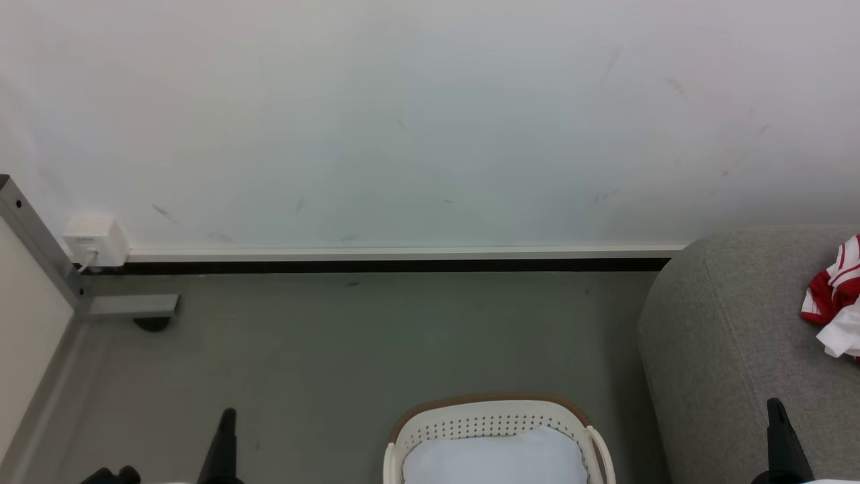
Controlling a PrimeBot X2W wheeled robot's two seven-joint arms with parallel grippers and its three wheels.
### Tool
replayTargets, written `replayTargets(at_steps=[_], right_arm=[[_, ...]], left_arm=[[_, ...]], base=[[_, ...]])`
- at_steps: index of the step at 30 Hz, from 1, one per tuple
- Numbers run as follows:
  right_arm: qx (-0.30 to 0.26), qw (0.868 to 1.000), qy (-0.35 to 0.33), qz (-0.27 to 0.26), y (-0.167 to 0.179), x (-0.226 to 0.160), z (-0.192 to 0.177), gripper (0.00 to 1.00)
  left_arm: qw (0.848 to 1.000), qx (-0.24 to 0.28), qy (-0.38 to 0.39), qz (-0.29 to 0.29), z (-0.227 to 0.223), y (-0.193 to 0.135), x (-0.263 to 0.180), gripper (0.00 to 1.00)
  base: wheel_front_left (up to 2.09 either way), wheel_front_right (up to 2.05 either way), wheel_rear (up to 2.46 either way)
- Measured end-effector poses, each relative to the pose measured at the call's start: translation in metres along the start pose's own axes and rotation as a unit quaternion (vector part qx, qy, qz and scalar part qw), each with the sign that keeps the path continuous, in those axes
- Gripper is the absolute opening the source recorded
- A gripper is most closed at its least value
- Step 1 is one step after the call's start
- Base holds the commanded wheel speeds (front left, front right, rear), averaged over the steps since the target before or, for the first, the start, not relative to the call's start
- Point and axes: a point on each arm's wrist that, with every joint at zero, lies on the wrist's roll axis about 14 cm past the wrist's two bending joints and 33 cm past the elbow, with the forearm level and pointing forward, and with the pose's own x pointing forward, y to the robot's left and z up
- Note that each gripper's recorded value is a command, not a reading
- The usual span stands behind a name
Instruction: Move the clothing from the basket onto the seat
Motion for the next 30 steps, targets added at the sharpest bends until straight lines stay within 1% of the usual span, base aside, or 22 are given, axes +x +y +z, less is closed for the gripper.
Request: replayTargets(at_steps=[15, 30], right_arm=[[0.089, 0.996, 0.002, 0.002, 0.003, 0.005, 0.003, 0.00], [0.167, 0.986, 0.004, 0.009, 0.007, 0.009, 0.007, 0.00]], left_arm=[[0.997, -0.080, 0.005, -0.009, 0.004, -0.006, 0.009, 0.00], [0.988, -0.153, 0.009, -0.019, 0.006, -0.012, 0.016, 0.00]], base=[[0.00, 0.00, 0.00], [0.00, 0.00, 0.00]])
